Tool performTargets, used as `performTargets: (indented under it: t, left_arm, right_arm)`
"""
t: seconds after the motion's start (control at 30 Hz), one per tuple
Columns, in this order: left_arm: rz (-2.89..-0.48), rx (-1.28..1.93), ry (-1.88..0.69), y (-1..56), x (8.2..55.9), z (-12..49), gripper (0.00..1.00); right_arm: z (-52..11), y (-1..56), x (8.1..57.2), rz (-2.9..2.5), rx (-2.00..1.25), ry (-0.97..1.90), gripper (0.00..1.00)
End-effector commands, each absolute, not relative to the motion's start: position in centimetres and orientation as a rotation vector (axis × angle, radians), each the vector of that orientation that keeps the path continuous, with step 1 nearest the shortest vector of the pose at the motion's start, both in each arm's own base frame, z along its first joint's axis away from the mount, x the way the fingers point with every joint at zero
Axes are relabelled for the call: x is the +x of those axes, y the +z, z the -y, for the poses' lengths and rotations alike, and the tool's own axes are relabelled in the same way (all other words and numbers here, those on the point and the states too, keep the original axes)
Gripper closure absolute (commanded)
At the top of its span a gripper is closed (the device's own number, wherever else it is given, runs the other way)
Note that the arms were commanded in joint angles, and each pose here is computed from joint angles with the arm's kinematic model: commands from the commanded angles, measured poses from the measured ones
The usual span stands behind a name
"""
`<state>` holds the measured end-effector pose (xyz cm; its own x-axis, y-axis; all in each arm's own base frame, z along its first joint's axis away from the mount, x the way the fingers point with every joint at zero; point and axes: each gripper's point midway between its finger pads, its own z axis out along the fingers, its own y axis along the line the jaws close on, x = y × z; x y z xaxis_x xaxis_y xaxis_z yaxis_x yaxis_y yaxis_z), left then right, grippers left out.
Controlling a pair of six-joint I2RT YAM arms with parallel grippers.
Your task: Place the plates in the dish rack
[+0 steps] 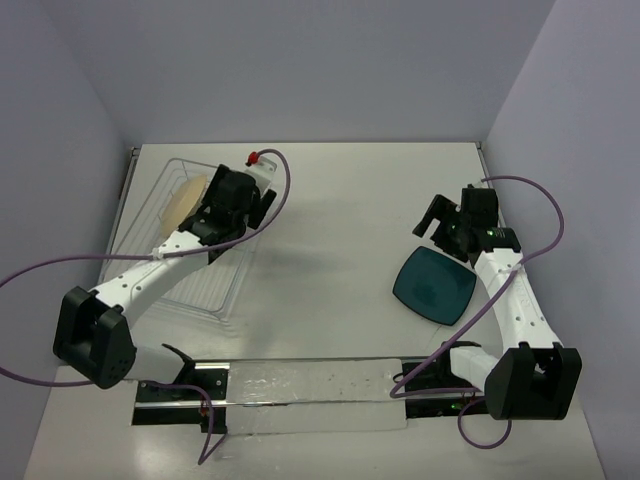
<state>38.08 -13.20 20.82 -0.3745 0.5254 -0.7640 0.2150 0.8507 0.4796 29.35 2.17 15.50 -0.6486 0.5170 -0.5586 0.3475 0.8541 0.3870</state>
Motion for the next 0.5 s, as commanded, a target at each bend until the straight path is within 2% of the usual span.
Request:
performTargets:
  t: [0.0, 0.23, 0.47]
  left_arm:
    - [-1.812, 0.444, 0.149, 28.7, 37.4, 15.1, 0.01]
    - [-1.603, 0.318, -0.093, 37.9, 34.7, 15.7, 0.01]
    - [-1.599, 0.247, -0.386, 39.7, 34.5, 19.9, 0.01]
  right_arm:
    - [-1.6, 17.0, 29.7, -2.273, 0.600, 0.305, 0.00]
    - [-0.9, 16.9, 29.3, -2.253, 0.672, 0.286, 0.00]
    - [3.7, 13.2, 27.0, -2.247, 0.983, 0.262, 0.00]
